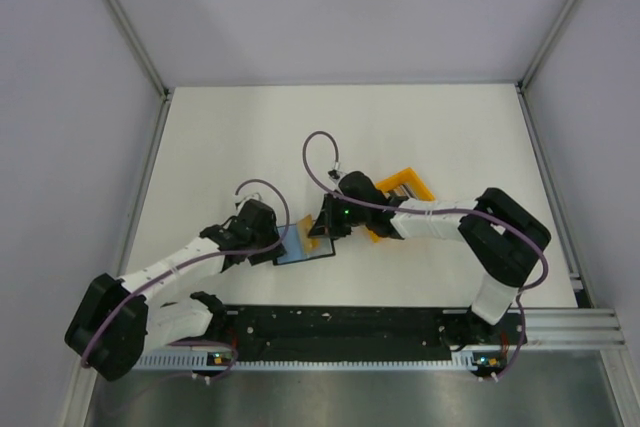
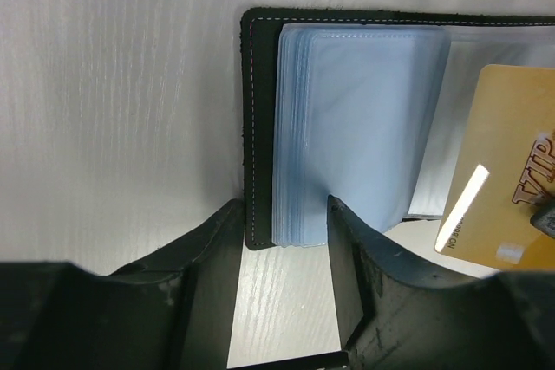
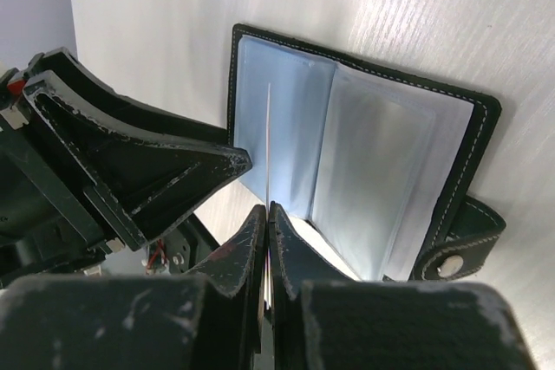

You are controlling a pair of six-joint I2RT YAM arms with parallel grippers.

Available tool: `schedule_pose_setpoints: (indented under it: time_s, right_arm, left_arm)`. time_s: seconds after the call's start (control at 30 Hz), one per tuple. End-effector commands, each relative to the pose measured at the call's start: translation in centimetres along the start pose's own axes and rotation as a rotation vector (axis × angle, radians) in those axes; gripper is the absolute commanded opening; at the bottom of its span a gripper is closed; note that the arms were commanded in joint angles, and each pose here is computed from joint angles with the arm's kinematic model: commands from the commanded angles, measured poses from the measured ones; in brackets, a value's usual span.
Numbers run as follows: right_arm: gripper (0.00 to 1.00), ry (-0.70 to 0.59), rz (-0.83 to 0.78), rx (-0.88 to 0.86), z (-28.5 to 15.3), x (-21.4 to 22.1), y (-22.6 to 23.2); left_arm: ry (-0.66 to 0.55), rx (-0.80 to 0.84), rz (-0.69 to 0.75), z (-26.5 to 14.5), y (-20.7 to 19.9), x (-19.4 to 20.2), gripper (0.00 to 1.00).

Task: Put the credit cards into the card holder
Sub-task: Turn over the card slot in the card holder, then insert the credit card into the card holder.

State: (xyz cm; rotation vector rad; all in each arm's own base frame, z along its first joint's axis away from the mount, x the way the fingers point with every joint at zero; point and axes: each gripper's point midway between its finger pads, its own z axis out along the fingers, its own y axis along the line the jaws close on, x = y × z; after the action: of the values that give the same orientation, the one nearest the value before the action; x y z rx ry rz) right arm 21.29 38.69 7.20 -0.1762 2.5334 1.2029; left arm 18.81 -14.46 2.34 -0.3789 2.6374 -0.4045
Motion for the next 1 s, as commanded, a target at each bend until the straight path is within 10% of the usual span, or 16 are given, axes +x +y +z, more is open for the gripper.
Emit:
schedule_pose_setpoints:
  time_s: [0.0, 0.97]
  right_arm:
    - [0.0, -0.015, 0.013, -0.055, 0.7, -0.6, 0.5]
    - [0.0, -0.023, 0.035, -0.007, 1.9, -0.3, -2.5]
  left_arm:
    - [-0.005, -0.018, 0.007, 0.5, 0.4, 0.0, 0.46]
    - [0.016, 0.001, 0.019, 0.6, 0.0, 0.2, 0.32]
